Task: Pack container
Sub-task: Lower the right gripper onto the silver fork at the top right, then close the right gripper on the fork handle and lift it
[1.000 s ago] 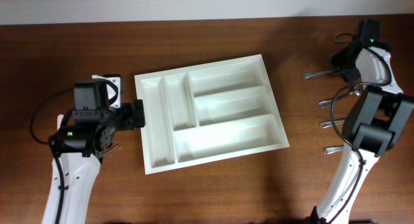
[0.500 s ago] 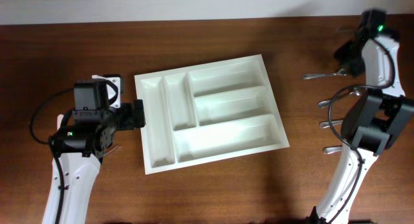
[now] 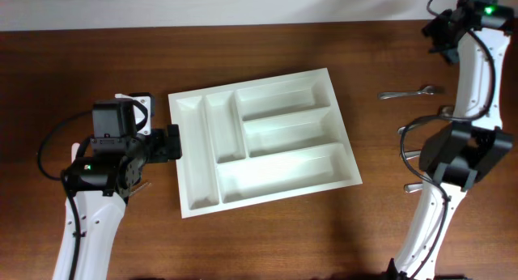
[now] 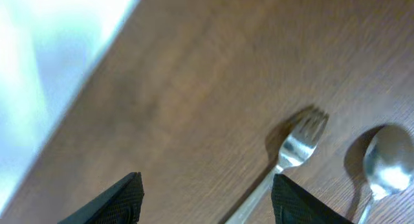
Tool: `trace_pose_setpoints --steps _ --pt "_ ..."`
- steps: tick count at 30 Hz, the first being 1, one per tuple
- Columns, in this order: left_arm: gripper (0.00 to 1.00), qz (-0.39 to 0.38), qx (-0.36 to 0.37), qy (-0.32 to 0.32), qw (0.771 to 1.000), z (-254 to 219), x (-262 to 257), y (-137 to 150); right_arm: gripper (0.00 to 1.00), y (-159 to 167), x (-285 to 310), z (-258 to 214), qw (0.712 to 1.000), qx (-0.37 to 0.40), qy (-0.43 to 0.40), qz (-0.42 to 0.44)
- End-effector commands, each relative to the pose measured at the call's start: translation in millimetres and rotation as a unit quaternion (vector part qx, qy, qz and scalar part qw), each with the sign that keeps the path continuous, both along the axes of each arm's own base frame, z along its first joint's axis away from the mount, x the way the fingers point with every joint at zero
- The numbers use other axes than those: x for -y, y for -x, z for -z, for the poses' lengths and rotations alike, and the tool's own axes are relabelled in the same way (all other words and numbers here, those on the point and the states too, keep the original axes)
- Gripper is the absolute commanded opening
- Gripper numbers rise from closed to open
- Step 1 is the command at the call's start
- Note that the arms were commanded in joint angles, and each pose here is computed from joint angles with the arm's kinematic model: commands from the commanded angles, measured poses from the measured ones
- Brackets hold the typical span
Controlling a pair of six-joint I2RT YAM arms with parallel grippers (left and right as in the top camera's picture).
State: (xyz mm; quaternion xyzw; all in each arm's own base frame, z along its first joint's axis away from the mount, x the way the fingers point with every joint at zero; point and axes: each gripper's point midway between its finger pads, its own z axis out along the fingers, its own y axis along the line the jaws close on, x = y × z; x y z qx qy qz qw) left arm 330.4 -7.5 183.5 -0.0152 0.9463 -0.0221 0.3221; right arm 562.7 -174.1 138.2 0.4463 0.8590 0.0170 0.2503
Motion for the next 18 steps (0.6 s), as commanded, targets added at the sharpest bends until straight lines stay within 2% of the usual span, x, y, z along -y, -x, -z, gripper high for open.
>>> trace_pose_setpoints --steps 1,6,16,18 --pt "0.99 0.004 0.013 0.008 1.0 -9.9 4.1 -4.5 0.65 6.0 -0.6 47.7 0.998 -0.047 -0.023 0.017" --pt "0.99 0.004 0.013 0.008 1.0 -9.9 4.1 -4.5 0.65 14.7 0.1 69.0 0.996 -0.074 -0.039 0.042" --pt "0.99 0.004 0.013 0.008 1.0 -9.9 4.1 -4.6 0.64 44.7 11.0 79.0 0.986 -0.118 -0.067 0.099" --pt "0.99 0.004 0.013 0.008 1.0 -9.9 4.0 -4.6 0.61 50.8 11.5 83.1 0.984 -0.131 -0.071 0.102"
